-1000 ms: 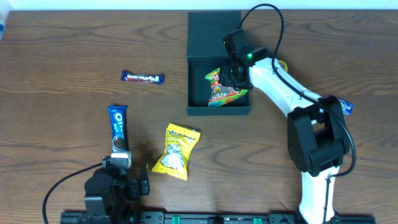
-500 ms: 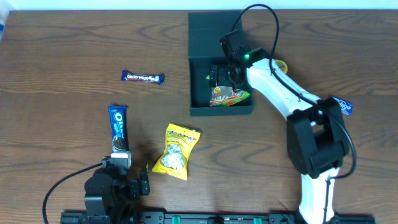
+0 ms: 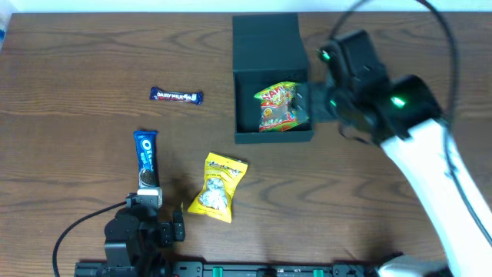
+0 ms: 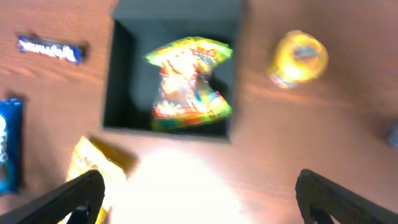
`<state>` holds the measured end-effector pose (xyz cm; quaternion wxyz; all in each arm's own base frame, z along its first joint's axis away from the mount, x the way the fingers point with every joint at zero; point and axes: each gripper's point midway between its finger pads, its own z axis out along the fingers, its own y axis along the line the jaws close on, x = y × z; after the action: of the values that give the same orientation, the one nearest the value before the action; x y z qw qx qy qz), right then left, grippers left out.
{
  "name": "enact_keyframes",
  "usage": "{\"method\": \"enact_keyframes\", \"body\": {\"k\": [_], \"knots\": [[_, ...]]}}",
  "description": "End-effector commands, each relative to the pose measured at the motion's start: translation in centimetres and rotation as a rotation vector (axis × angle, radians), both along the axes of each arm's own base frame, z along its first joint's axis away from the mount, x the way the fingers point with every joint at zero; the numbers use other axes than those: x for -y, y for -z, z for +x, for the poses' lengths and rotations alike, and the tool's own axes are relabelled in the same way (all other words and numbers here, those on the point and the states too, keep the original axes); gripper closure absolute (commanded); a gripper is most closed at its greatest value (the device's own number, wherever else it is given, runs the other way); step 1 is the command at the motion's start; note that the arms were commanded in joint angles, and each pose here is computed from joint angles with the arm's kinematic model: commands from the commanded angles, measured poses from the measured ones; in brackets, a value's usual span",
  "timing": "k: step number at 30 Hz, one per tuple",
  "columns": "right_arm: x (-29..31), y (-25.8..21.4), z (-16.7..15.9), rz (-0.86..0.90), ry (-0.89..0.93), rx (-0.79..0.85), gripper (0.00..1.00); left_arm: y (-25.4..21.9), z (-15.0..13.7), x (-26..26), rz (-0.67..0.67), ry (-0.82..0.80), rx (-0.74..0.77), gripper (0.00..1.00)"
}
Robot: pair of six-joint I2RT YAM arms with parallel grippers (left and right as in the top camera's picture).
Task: Pack container
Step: 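Open the right gripper to drop the bag and withdraw right, then move the left gripper over the blue Oreo pack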
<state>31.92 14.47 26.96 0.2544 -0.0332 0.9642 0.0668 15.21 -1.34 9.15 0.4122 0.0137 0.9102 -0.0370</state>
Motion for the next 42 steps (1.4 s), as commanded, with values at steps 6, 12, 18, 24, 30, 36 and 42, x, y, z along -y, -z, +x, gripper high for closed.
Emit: {"method": "enact_keyframes", "body": {"k": [6,12,18,24,30,36,42], "knots": [[5.2,-1.3,-8.0,-0.062,0.012,0.034,0.01,1.6,-0.9,-0.3,0.025,0.004,-0.067,0.05],[7.0,2.2,-12.8,-0.027,0.023,0.002,0.01,1.6,-0.9,-0.3,0.025,0.004,-0.067,0.05],[7.8,4.5,-14.4,-0.015,0.065,-0.028,0.01,1.6,-0.9,-0.3,0.025,0.004,-0.067,0.05],[8.0,4.7,-14.7,-0.024,0.065,-0.043,0.01,1.6,-0.9,-0.3,0.025,0.004,-0.067,0.05],[8.0,4.7,-14.7,-0.024,0.065,-0.043,0.01,1.6,-0.9,-0.3,0.025,0.004,-0.067,0.05],[8.0,4.7,-14.7,-0.024,0.064,-0.043,0.01,1.6,-0.9,-0.3,0.025,0.004,-0.067,0.05],[8.0,4.7,-14.7,-0.024,0.065,-0.043,0.01,1.1,-0.4,-0.4,0.030,-0.004,-0.036,0.05]]}}
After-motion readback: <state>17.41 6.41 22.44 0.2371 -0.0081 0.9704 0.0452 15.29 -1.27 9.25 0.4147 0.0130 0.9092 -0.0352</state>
